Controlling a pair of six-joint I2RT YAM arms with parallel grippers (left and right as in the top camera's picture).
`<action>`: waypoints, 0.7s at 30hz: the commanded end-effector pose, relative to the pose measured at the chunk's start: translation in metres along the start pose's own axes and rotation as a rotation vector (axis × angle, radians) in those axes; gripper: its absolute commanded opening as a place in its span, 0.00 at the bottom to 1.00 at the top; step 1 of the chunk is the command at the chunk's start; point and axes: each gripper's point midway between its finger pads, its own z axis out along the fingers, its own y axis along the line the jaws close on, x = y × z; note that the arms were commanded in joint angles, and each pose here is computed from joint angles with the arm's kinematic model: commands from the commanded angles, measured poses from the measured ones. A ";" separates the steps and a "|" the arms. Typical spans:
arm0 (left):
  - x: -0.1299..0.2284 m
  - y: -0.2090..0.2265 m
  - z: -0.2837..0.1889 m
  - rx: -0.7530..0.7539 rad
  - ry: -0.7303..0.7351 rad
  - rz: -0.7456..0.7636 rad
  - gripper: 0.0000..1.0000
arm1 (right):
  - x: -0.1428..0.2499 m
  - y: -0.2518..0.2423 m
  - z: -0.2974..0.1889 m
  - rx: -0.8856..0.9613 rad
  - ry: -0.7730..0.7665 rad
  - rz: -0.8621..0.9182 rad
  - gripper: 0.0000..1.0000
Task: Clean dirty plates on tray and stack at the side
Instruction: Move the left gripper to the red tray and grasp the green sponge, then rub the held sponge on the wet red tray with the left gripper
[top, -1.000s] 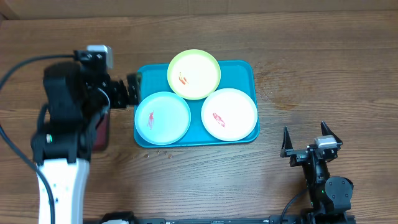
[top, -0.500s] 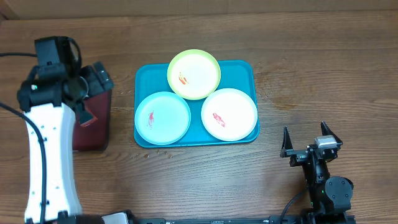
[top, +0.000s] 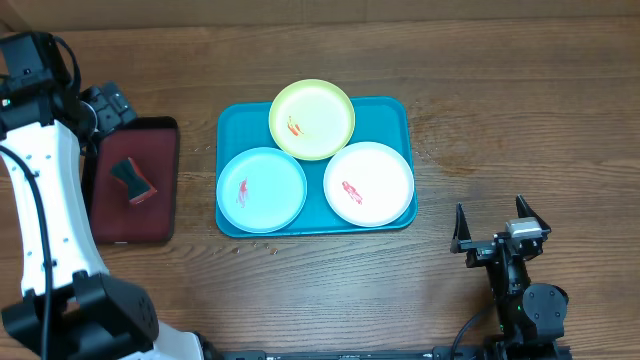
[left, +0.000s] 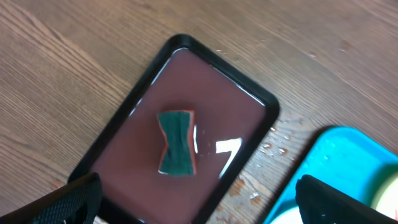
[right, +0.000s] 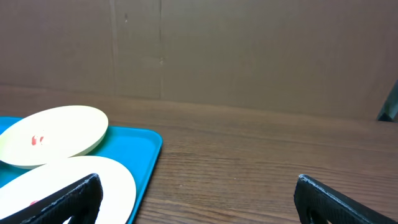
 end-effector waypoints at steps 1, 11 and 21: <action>-0.004 0.016 0.024 -0.039 0.035 -0.101 1.00 | 0.001 0.002 0.000 -0.008 -0.006 -0.001 1.00; 0.045 0.005 0.108 0.004 0.318 -0.112 1.00 | 0.001 0.002 0.000 -0.008 -0.006 -0.001 1.00; 0.064 0.012 0.164 0.017 0.406 -0.003 0.83 | 0.001 0.002 0.000 -0.008 -0.006 -0.001 1.00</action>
